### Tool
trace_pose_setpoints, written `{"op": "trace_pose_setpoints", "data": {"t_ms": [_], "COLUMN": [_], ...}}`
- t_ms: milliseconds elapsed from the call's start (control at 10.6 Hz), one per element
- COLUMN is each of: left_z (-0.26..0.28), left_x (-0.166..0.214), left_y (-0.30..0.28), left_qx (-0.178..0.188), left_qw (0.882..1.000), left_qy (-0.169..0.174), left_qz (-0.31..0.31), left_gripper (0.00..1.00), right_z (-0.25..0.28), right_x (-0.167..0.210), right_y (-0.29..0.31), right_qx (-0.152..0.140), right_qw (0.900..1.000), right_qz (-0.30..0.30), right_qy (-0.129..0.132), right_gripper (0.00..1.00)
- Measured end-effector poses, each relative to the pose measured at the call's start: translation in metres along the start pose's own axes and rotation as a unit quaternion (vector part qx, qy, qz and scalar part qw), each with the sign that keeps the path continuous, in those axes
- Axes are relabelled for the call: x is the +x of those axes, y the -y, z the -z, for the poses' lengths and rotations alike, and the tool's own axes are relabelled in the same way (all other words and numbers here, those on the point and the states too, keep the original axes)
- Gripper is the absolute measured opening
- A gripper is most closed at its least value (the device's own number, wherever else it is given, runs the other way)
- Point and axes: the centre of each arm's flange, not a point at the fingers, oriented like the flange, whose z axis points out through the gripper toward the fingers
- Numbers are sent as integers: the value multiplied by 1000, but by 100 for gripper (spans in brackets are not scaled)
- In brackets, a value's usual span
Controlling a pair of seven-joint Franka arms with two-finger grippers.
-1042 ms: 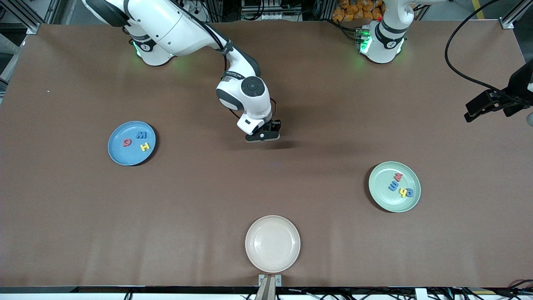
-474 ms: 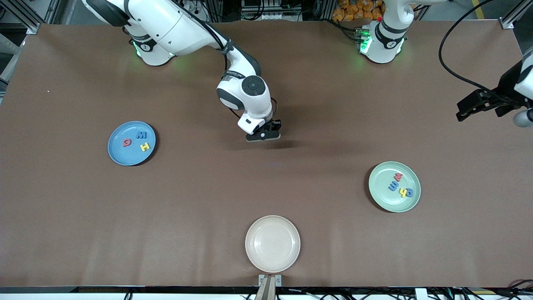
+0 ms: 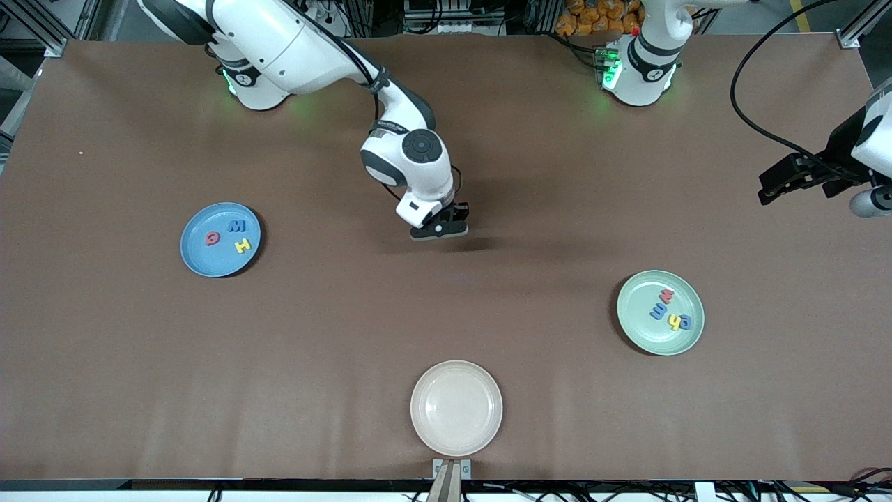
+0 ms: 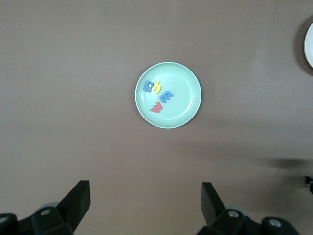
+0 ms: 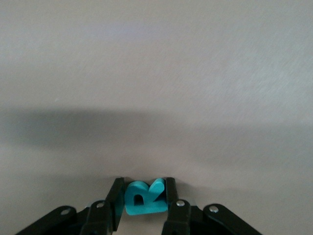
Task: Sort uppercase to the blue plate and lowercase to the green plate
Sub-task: 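Carry the teal R to the blue plate with the right gripper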
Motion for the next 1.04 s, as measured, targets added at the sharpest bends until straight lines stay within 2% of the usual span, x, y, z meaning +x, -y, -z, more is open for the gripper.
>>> {"op": "trace_pose_setpoints", "data": {"t_ms": [189, 474, 852, 1042], "left_z": [0, 1, 1, 1], "left_x": [0, 0, 1, 1], "left_y": [0, 1, 2, 2], "left_qx": [0, 0, -1, -1], "left_qw": [1000, 1000, 1000, 1000], "left_qy": [-1, -2, -3, -4], "left_qz": [0, 1, 1, 2], "left_gripper": [100, 100, 100, 100], "right_z": [0, 8, 38, 51], "right_x": [23, 51, 91, 106], "right_y": [-28, -67, -146, -179], "right_qx": [-7, -26, -58, -63], "right_qw": [1000, 999, 989, 984], "right_qz": [14, 45, 125, 155], "right_qy": [1, 15, 48, 55], "right_gripper": [39, 39, 39, 39]}}
